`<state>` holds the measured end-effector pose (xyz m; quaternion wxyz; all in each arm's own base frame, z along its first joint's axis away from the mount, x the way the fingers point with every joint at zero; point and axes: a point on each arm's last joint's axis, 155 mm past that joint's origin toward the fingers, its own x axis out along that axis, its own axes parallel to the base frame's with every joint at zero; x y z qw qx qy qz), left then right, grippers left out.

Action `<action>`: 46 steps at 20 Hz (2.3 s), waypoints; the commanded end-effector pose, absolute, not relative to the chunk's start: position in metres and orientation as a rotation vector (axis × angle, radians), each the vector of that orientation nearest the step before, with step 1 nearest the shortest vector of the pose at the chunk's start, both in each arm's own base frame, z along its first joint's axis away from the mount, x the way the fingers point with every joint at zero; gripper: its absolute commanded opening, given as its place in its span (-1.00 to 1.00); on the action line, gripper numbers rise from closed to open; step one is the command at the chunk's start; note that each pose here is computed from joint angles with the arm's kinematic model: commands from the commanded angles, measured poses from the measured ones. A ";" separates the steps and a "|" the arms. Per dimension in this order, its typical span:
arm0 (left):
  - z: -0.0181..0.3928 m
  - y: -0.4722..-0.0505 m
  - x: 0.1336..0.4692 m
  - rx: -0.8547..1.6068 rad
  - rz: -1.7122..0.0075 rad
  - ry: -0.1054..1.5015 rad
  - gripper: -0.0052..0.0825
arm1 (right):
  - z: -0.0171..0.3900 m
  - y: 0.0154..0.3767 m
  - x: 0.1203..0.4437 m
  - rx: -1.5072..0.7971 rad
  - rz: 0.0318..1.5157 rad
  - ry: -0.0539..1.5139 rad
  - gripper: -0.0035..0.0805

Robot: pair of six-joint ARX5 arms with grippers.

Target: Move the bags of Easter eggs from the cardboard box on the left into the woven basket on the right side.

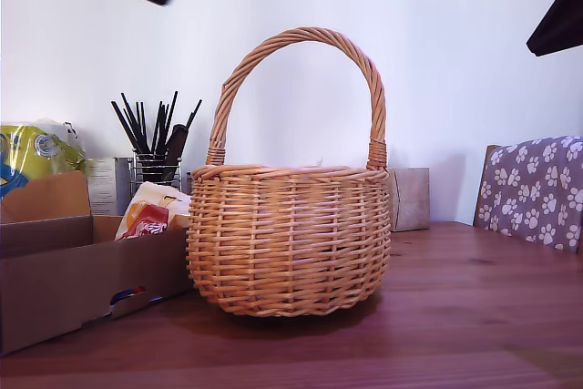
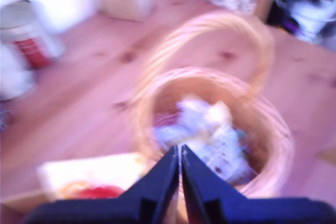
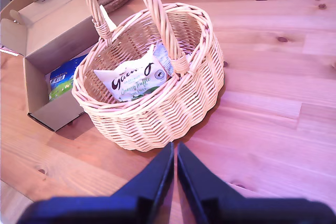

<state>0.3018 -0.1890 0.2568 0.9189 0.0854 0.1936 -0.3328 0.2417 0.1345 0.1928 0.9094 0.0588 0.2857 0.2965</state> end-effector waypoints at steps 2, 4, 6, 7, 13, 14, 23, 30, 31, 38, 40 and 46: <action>0.241 -0.167 0.293 0.163 -0.674 0.311 -0.94 | 0.200 0.137 0.242 0.114 0.624 0.569 -0.94; 0.224 -0.151 0.290 0.168 -0.652 0.328 -0.94 | 0.200 0.137 0.242 0.114 0.624 0.570 -0.94; 0.212 -0.144 0.287 0.185 -0.655 0.368 -0.90 | 0.200 0.137 0.242 0.114 0.624 0.570 -0.94; 0.208 -0.144 0.288 0.197 -0.663 0.377 -0.72 | 0.200 0.136 0.242 0.114 0.624 0.570 -0.94; 0.165 -0.141 0.316 0.263 -0.639 0.478 0.90 | 0.200 0.136 0.242 0.114 0.624 0.570 -0.94; 0.156 -0.143 0.322 0.289 -0.648 0.488 0.90 | 0.200 0.136 0.242 0.114 0.624 0.570 -0.94; 0.092 -0.146 0.366 0.268 -0.669 0.597 0.90 | 0.200 0.137 0.242 0.114 0.624 0.569 -0.94; 0.066 -0.151 0.381 0.243 -0.645 0.633 0.90 | 0.200 0.137 0.242 0.114 0.624 0.569 -0.94; 0.062 -0.150 0.384 0.243 -0.630 0.640 0.90 | 0.200 0.137 0.242 0.114 0.624 0.569 -0.94; 0.021 -0.145 0.397 0.240 -0.586 0.704 0.90 | 0.200 0.137 0.242 0.114 0.624 0.569 -0.94; 0.013 -0.144 0.401 0.228 -0.571 0.718 0.90 | 0.200 0.137 0.242 0.114 0.624 0.569 -0.94; -0.022 -0.139 0.394 0.219 -0.558 0.818 0.45 | 0.200 0.136 0.242 0.114 0.623 0.570 -0.94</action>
